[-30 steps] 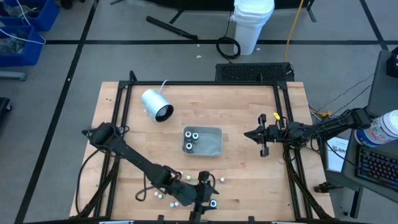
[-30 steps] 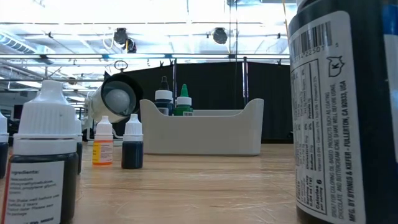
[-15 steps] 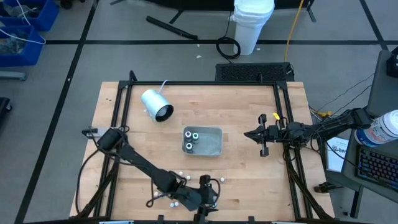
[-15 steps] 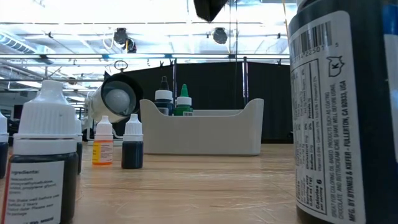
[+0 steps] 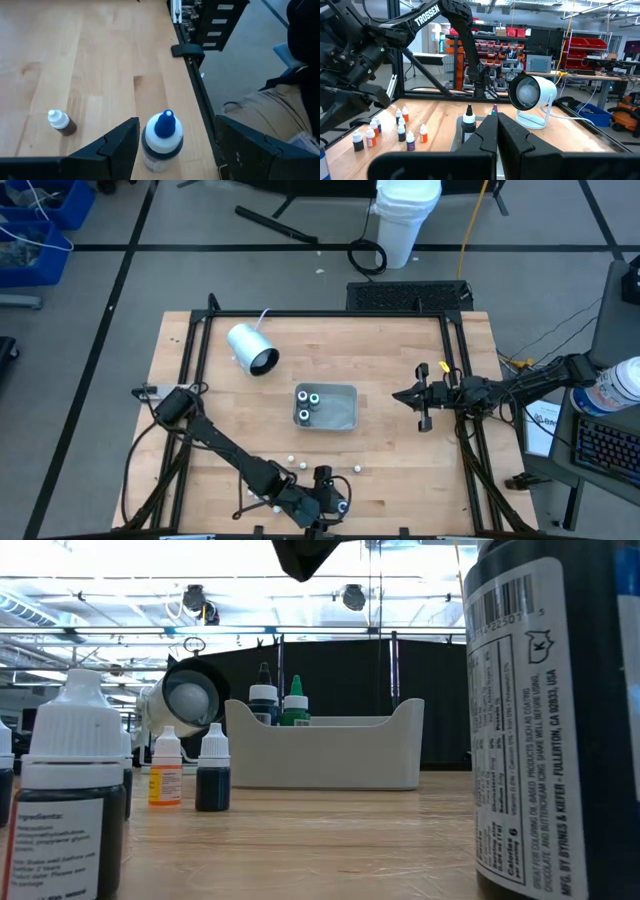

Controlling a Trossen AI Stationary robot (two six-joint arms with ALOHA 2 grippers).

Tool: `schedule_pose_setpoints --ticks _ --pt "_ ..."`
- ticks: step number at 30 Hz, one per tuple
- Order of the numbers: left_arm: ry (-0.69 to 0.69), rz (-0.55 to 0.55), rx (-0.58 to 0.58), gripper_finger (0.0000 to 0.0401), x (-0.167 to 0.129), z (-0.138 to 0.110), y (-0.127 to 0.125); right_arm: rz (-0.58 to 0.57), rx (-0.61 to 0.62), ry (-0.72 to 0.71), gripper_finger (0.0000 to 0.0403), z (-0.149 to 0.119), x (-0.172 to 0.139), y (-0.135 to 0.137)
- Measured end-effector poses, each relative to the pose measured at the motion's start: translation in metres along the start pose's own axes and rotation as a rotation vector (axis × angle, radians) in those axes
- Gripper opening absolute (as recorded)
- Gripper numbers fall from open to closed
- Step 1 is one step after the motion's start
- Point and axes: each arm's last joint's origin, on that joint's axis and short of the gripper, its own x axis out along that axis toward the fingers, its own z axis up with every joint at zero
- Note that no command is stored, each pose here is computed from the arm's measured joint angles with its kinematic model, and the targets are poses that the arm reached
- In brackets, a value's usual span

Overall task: Pick & Place food coloring
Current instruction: Put the big blue food coloring bottle into the gray bin

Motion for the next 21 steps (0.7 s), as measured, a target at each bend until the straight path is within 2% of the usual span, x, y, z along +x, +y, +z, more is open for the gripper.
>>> schedule_pose_setpoints --ticks 10,21 --pt "0.034 0.013 -0.001 0.0262 0.015 -0.013 0.004 0.000 0.000 0.001 0.0000 0.000 0.000 0.000" --pt "0.035 0.005 0.000 0.0262 0.017 -0.012 0.008 0.000 -0.005 0.002 0.0000 0.000 0.000 0.000"
